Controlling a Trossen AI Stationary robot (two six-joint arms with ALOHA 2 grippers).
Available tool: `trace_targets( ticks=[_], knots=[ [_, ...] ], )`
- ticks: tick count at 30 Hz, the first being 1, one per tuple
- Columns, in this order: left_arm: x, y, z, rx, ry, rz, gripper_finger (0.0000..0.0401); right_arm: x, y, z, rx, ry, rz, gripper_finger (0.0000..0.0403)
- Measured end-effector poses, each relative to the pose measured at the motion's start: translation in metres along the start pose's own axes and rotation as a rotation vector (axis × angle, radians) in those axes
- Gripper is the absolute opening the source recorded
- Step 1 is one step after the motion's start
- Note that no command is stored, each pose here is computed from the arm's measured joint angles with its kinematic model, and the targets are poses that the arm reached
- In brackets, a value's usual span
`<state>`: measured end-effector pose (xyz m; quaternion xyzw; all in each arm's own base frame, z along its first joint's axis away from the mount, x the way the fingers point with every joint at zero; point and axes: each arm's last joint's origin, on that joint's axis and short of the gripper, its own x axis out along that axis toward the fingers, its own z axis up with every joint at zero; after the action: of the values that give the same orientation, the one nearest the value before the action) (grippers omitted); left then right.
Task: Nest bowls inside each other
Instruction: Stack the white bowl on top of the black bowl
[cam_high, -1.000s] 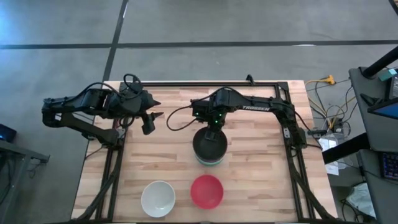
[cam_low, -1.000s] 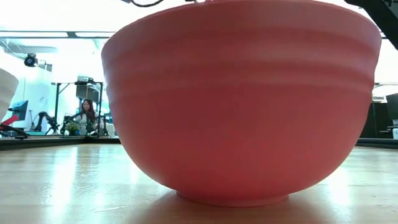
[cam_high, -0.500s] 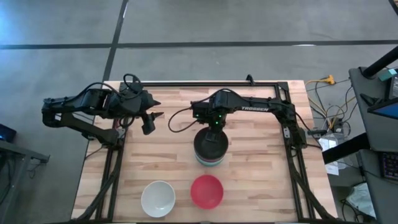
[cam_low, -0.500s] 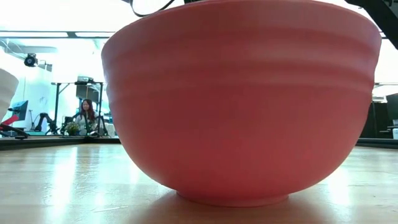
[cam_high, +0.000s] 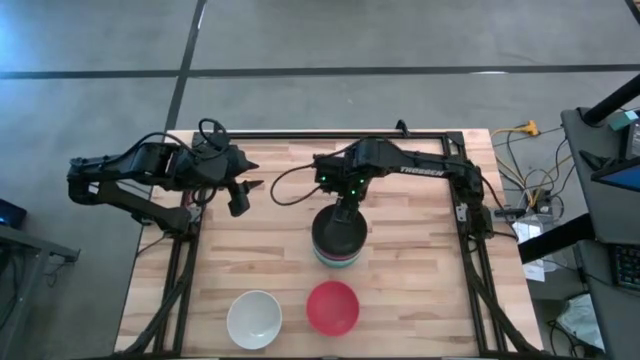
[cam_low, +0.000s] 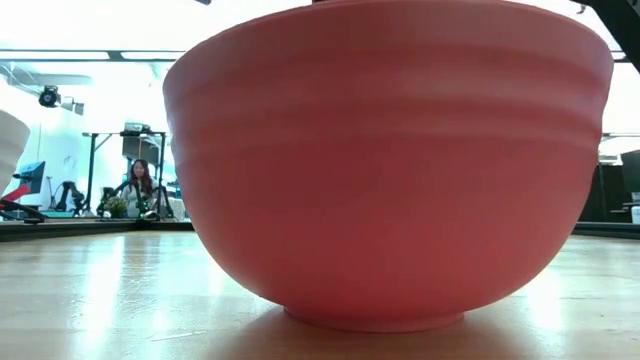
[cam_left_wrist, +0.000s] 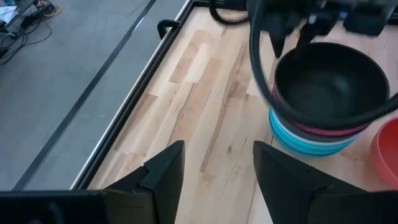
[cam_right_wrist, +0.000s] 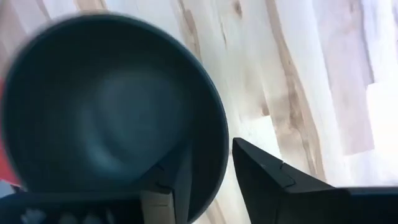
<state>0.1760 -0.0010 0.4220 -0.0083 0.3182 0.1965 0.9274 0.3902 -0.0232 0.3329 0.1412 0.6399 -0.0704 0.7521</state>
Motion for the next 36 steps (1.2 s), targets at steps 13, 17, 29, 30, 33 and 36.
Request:
trace_targets(
  ticks=[13, 17, 29, 30, 33, 36],
  knots=[
    [0.003, -0.01, 0.0, -0.079, 0.075, -0.262, 0.0176, -0.091, 0.027, -0.06, -0.095, -0.236, -0.032, 0.0088],
    [0.0, -0.021, -0.005, -0.162, 0.207, -0.572, 0.0176, -0.108, 0.044, -0.092, -0.171, -0.31, -0.109, 0.0077],
    [-0.021, -0.088, -0.023, -0.392, 0.493, -0.759, 0.0176, -0.088, 0.078, -0.183, -0.315, -0.527, 0.109, 0.0072],
    [-0.022, -0.096, -0.026, -0.405, 0.504, -0.727, 0.0176, -0.082, 0.079, -0.189, -0.306, -0.552, 0.142, 0.0073],
    [-0.023, -0.122, -0.037, -0.427, 0.536, -0.648, 0.0176, -0.066, 0.079, -0.205, -0.273, -0.653, 0.261, 0.0072],
    [-0.02, -0.149, -0.049, -0.427, 0.562, -0.568, 0.0176, -0.054, 0.077, -0.215, -0.239, -0.77, 0.387, 0.0069]
  ],
)
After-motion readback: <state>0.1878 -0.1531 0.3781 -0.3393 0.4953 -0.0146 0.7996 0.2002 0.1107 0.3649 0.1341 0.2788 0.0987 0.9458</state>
